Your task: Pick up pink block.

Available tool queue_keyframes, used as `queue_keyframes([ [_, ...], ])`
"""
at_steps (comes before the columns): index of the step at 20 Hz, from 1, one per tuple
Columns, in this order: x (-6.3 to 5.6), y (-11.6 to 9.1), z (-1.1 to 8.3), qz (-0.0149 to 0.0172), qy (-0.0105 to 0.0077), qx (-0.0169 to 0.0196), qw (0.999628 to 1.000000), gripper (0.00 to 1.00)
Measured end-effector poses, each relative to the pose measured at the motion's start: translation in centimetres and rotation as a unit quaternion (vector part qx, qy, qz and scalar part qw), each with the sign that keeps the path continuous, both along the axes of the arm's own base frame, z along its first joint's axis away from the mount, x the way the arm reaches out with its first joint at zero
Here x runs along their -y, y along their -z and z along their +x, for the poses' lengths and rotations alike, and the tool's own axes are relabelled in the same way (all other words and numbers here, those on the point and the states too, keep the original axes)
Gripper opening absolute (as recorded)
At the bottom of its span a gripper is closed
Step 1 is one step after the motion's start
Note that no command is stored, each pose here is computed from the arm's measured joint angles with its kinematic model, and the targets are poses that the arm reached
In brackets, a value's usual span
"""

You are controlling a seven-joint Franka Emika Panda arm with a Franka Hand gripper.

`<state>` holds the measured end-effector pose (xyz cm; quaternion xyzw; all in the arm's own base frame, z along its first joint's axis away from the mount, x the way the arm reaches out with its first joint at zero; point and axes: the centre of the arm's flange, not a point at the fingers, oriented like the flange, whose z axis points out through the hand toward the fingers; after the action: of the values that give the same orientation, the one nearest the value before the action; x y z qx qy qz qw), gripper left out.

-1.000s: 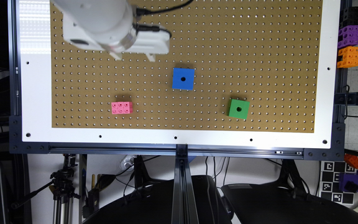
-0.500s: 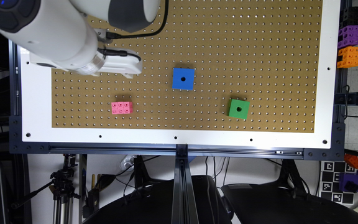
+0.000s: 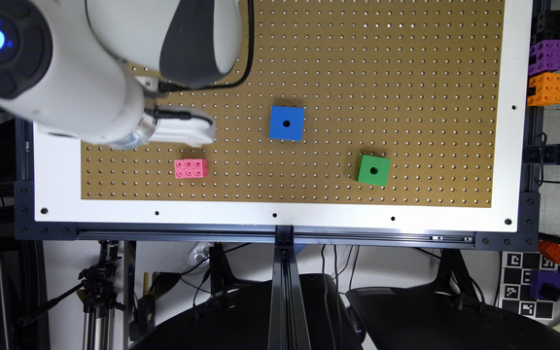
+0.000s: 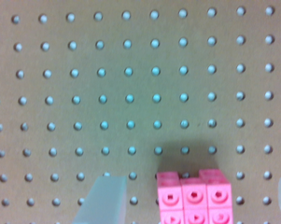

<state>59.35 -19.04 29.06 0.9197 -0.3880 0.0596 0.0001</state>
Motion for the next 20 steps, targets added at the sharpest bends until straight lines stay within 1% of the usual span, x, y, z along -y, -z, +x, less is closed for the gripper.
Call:
queue_keyframes([
  [2, 0.4, 0.1, 1.18, 0.0016, 0.0001, -0.0052, 0.999985, 1.0],
  [3, 0.5, 0.2, 1.58, 0.0024, 0.0001, -0.0078, 0.999966, 1.0],
  [5, 0.6, 0.2, 2.0, 0.0038, -0.0001, -0.012, 0.99992, 1.0],
  [7, 0.6, 0.2, 2.01, 0.0043, -0.0003, -0.0133, 0.999902, 1.0],
  [9, 0.5, 0.2, 2.01, 0.0045, -0.0004, -0.0139, 0.999893, 1.0],
  [12, 0.5, 0.2, 2.0, 0.0046, -0.0004, -0.0143, 0.999887, 1.0],
  [13, 0.5, 0.2, 2.01, 0.0048, -0.0007, -0.0143, 0.999886, 1.0],
  [17, 0.0, 0.2, 2.18, 0.0065, -0.0042, -0.0136, 0.999878, 1.0],
  [19, -0.2, 0.4, 2.22, 0.0075, -0.0054, -0.0148, 0.999848, 1.0],
  [20, -0.2, 0.6, 2.22, 0.0082, -0.0058, -0.0163, 0.999816, 1.0],
])
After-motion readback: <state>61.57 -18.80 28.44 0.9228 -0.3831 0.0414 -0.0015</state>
